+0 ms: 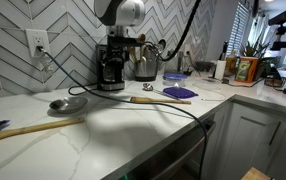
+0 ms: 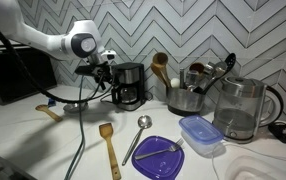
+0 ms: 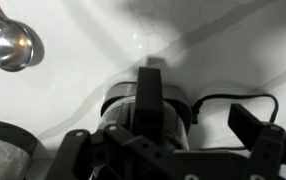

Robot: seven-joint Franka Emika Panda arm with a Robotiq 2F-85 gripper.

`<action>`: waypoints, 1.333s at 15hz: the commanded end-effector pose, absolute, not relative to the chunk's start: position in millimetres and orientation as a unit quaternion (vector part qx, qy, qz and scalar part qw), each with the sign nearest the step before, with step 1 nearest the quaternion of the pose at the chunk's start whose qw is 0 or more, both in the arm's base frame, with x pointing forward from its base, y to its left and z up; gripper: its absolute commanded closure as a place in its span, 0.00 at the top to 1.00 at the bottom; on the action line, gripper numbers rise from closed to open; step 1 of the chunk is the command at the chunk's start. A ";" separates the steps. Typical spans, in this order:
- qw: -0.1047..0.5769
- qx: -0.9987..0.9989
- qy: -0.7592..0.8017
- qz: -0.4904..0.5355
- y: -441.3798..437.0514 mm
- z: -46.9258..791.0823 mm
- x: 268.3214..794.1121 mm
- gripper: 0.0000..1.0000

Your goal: Pick up the coffee jar and slot it into the coffee machine

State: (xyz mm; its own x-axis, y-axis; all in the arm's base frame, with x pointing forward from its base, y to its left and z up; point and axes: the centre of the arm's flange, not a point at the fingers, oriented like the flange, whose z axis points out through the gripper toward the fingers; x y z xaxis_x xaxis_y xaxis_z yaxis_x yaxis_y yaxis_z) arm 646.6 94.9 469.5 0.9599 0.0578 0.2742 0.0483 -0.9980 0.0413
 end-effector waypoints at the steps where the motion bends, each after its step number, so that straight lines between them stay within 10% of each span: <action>1: 0.014 0.995 0.026 0.094 92.8 471.7 635.0 1.00; 20: -0.036 0.992 0.019 0.120 88.7 467.5 649.2 1.00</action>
